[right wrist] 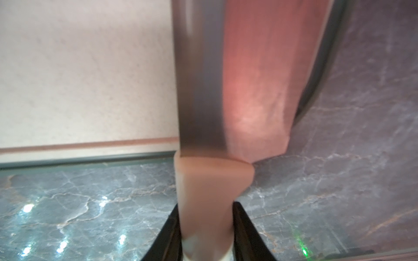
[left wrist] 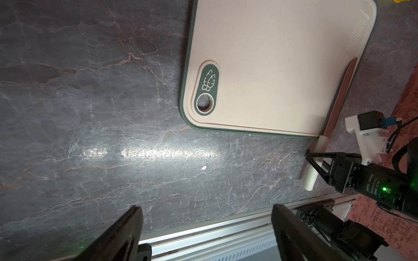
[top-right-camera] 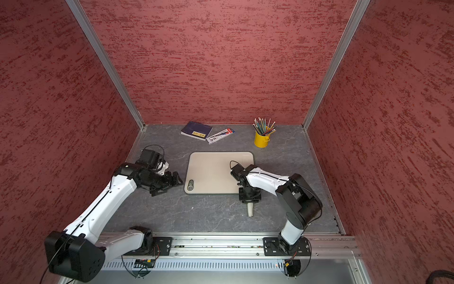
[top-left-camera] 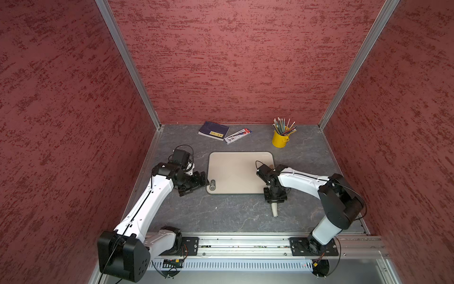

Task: Align the knife with the edge of the cutting board
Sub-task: Place the knife at the edge of the cutting board.

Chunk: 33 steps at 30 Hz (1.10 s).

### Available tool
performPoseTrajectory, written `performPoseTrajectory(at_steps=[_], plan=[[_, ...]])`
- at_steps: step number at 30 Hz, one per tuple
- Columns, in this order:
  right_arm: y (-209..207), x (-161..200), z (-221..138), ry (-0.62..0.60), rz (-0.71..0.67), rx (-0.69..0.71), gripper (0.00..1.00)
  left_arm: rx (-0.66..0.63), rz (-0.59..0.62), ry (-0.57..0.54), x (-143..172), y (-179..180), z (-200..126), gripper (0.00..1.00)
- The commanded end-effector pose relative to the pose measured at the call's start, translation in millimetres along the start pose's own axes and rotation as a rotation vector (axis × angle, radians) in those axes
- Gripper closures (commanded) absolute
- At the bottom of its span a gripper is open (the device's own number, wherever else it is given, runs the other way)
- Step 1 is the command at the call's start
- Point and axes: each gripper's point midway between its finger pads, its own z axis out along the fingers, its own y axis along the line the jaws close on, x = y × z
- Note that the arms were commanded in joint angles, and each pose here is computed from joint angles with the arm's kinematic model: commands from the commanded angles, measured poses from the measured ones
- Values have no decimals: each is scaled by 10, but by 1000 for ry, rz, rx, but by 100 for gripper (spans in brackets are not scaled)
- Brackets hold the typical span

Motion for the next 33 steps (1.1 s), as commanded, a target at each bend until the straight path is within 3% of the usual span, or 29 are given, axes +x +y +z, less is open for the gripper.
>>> performPoseTrajectory(at_steps=[1, 18, 33], plan=[[-17, -89, -74, -27, 42, 5, 66, -5, 13, -4, 10, 8, 11, 6], [1, -96, -53, -12, 67, -22, 65, -8, 18, 0, 20, 3, 19, 6], [19, -90, -46, -6, 64, -31, 50, -10, 18, 3, 23, 5, 25, 6]])
